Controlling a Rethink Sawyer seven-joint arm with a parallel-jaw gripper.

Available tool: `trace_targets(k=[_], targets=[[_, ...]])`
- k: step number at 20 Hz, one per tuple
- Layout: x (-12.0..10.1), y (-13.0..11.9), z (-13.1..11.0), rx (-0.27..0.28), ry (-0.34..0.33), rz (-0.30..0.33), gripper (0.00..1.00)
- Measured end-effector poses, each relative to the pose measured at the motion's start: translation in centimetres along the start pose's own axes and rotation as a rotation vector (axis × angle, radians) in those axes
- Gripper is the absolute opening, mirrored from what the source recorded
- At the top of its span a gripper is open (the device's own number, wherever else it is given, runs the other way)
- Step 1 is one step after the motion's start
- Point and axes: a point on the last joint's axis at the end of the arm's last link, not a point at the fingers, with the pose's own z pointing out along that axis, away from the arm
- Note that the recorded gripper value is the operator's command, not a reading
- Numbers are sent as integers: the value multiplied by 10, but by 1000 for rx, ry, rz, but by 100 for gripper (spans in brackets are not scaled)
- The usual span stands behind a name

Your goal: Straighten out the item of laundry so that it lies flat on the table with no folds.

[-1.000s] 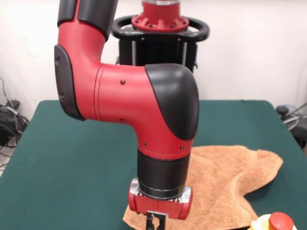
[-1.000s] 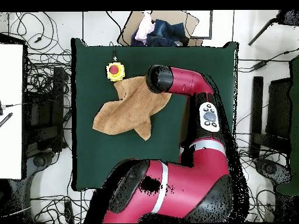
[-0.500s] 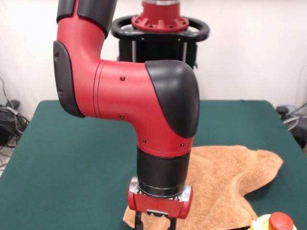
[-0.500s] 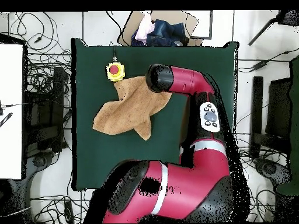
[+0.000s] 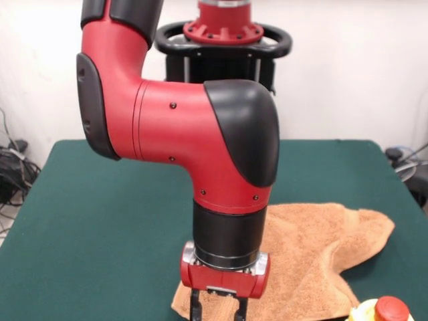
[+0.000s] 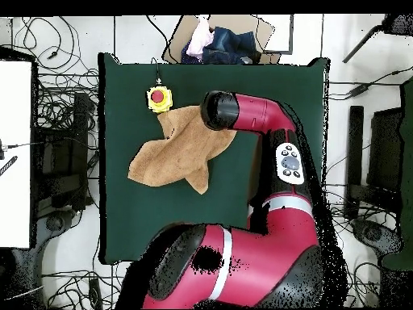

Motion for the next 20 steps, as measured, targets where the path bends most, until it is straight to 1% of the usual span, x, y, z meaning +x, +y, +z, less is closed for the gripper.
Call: trace_targets(k=[7, 11, 14, 15, 17, 18, 20], targets=[[1, -1, -5, 7, -12, -4, 100], [8, -3, -16, 24, -13, -16, 100], [12, 0, -33, 26, -9, -21, 100], [13, 2, -48, 23, -9, -18, 100], [13, 3, -56, 22, -10, -16, 100], [12, 5, -70, 20, -10, -13, 100], [10, 7, -83, 19, -10, -11, 100]])
